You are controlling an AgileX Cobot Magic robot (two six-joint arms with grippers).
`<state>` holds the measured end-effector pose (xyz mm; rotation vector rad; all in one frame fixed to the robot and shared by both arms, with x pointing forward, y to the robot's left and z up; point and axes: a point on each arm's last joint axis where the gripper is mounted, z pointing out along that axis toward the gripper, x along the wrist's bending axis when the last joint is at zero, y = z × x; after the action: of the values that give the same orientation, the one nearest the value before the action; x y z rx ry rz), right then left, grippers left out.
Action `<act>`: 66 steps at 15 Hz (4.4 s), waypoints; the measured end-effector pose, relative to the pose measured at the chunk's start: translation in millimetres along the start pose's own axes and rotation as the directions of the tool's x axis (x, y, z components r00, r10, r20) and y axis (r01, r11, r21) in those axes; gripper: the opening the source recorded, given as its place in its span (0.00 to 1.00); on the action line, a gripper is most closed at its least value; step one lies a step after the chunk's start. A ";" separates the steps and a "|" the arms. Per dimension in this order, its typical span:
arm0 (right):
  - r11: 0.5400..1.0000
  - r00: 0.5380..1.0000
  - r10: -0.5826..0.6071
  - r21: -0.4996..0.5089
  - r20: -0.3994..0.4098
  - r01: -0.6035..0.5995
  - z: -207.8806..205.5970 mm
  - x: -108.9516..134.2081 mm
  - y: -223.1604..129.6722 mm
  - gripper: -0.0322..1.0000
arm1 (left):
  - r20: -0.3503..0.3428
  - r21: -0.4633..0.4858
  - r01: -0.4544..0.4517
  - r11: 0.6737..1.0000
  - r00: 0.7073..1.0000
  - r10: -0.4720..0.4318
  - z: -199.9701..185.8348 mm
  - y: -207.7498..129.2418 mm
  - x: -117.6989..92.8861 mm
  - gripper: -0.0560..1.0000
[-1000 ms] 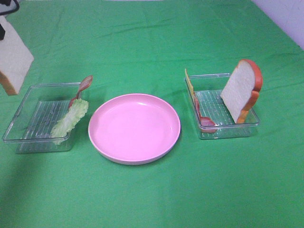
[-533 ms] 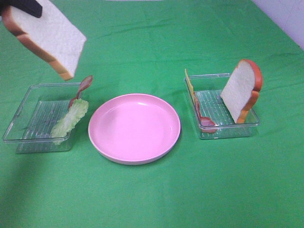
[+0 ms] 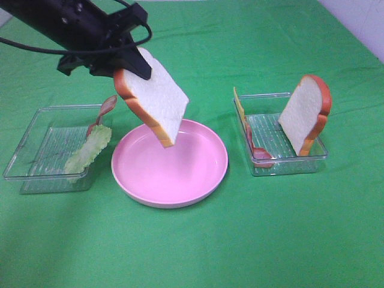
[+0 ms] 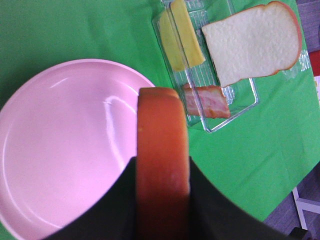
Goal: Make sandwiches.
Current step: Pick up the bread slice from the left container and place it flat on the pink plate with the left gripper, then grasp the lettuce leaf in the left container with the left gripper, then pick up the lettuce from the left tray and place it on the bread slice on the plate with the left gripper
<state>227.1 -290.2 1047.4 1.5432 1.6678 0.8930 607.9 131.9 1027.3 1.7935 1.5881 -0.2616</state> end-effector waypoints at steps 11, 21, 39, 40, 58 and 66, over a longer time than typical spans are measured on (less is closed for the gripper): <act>1.000 1.000 0.000 0.000 0.000 0.000 0.0 0.0 0.0 0.70 | -0.033 0.097 0.078 0.992 0.997 -0.075 93.8 -24.4 15.0 0.25; 1.000 1.000 0.000 0.000 0.000 0.000 0.0 0.0 0.0 0.70 | -0.095 0.101 -0.066 0.993 0.993 0.075 70.9 -21.0 8.3 0.83; 1.000 1.000 0.000 0.000 0.000 0.000 0.0 0.0 0.0 0.70 | -0.531 0.392 0.024 0.920 0.822 0.205 50.3 -25.8 43.4 0.82; 1.000 1.000 0.000 0.000 0.000 0.000 0.0 0.0 0.0 0.70 | -0.537 0.396 0.024 0.918 0.817 0.210 52.6 -26.2 45.7 0.82; 1.000 1.000 0.000 0.000 0.000 0.000 0.0 0.0 0.0 0.70 | -0.558 0.375 -0.007 0.927 0.797 0.231 69.3 -23.9 58.4 0.08; 1.000 1.000 0.000 0.000 0.000 0.000 0.0 0.0 0.0 0.70 | -0.485 0.295 -0.017 0.955 0.859 0.165 40.7 -11.1 26.1 0.07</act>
<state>227.1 -290.2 1047.4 1.5432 1.6678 0.8930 615.5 126.9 978.6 2.2919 1.8854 0.0441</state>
